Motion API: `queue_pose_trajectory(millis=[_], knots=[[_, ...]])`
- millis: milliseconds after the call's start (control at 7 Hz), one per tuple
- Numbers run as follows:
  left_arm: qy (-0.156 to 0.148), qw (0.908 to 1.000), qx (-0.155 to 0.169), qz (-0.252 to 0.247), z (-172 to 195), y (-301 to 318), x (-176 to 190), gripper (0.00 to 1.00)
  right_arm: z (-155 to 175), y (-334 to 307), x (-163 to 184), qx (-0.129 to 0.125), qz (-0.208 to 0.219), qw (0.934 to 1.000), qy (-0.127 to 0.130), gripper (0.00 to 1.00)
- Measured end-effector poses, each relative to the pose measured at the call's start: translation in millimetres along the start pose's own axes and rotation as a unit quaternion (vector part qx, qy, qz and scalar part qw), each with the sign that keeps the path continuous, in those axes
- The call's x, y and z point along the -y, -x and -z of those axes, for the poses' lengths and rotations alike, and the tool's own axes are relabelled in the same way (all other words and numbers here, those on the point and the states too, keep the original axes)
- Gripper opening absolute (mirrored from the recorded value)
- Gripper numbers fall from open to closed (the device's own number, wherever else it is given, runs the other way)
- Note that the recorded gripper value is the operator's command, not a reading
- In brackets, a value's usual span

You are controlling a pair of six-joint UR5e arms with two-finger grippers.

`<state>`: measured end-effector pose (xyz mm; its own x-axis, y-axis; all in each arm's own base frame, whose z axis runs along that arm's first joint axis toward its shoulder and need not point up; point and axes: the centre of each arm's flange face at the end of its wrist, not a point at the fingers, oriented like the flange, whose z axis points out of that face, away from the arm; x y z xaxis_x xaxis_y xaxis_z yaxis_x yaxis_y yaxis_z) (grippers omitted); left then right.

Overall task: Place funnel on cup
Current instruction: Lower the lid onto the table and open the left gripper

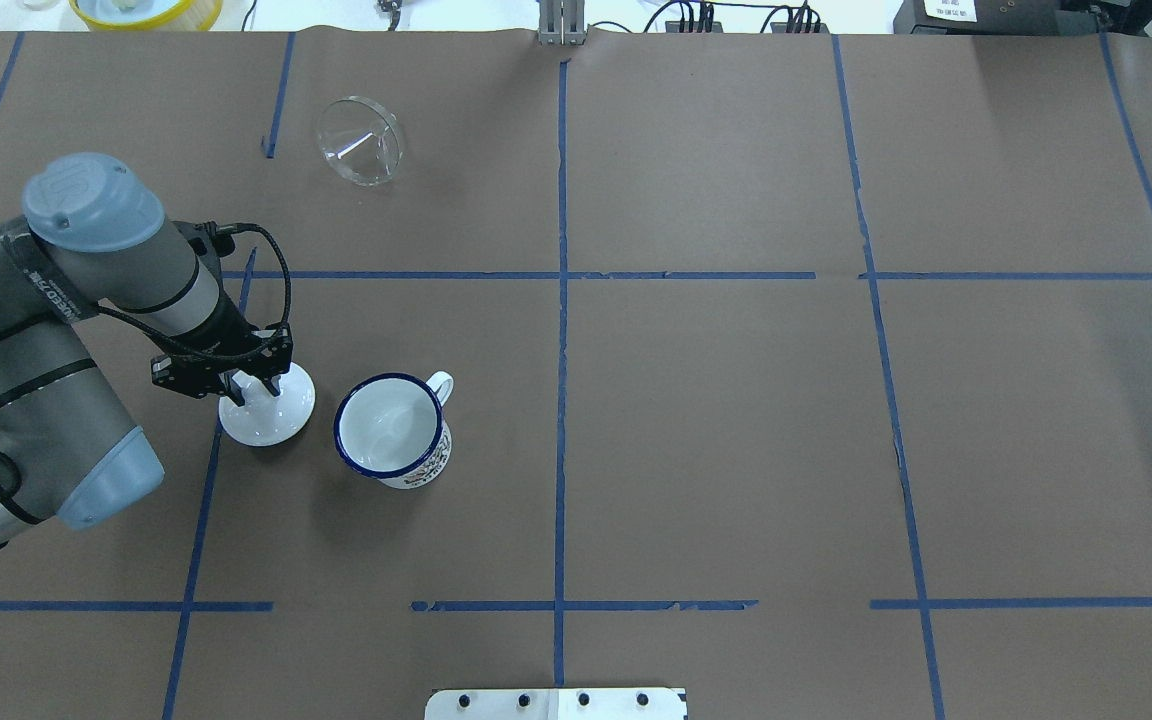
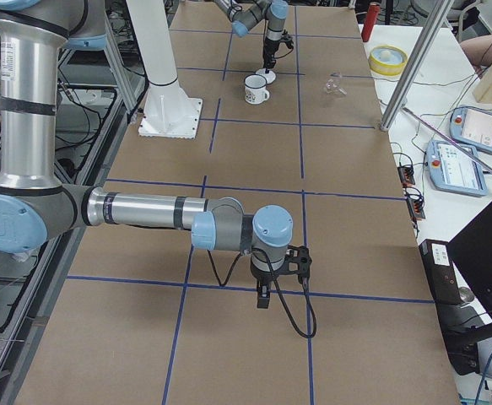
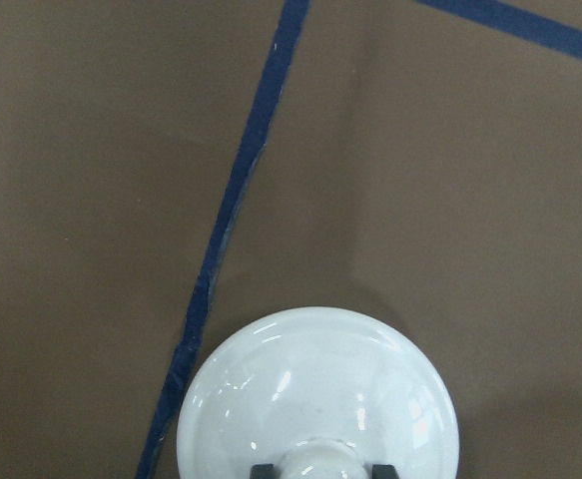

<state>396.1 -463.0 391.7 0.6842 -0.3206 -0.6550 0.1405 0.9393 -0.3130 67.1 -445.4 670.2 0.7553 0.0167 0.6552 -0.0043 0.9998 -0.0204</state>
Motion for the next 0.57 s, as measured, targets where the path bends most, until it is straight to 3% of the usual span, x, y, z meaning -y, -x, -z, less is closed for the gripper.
queue_pose_trajectory(millis=[571], knots=[[-0.014, 0.9996, -0.022, 0.009, 34, -6, -6, 1.00, 0, 0, 0, 0.000, 0.000, 1.0000, 0.000, 1.00]])
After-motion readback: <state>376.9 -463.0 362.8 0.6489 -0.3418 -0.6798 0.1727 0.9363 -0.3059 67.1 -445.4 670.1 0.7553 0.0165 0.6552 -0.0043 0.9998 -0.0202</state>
